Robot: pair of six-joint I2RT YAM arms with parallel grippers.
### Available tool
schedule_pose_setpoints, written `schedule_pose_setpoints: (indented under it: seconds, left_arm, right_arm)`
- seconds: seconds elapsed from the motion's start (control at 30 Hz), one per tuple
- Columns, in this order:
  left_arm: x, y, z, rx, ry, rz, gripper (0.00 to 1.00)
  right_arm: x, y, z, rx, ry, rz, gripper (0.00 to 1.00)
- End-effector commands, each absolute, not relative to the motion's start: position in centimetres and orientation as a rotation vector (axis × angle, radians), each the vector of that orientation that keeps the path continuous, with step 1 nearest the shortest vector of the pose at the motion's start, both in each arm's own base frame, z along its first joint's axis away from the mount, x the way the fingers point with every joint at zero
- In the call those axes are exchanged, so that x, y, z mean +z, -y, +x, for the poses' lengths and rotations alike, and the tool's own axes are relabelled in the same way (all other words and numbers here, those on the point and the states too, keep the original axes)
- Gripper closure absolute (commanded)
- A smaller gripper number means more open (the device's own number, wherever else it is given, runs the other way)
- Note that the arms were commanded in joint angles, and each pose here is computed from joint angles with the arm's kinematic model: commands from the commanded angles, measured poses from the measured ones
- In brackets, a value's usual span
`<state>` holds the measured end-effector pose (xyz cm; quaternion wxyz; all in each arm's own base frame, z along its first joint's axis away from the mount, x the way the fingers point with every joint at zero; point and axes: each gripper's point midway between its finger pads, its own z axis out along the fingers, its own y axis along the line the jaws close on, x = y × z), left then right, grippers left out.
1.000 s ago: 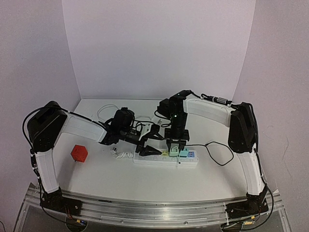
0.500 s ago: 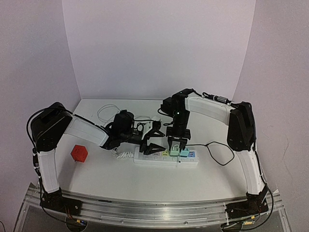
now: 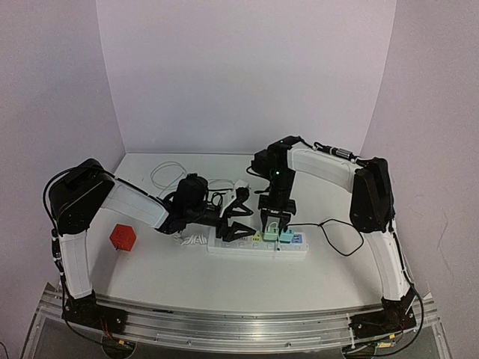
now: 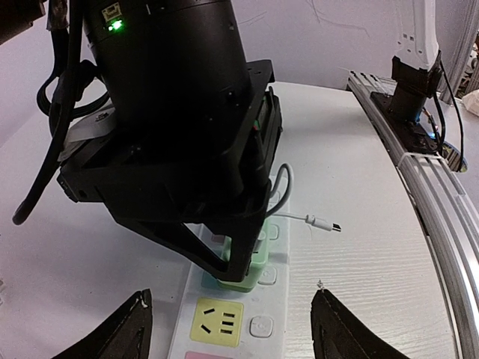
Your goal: Insert the plug
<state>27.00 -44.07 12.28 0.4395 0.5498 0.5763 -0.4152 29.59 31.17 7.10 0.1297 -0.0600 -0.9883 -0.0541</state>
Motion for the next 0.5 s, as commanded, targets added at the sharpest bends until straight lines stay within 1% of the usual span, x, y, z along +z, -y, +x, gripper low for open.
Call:
schedule_pose_setpoints:
  seconds: [0.0,0.37,0.47]
  left_arm:
    - [12.4,44.2,26.9,-1.032,-1.421,1.356,0.28]
    - [12.5,44.2,27.1,-1.013,-1.422,1.357,0.3]
    - [12.6,44.2,27.2,-1.009,-1.42,1.358,0.3]
  right_arm:
    - [2.2,-30.3,31.1,-0.053,2.868,-0.181,1.0]
    - [0.8,-29.2,29.8,0.083,2.876,-0.115,1.0]
    - [0.4,-29.9,29.4,0.063,2.869,-0.106,1.0]
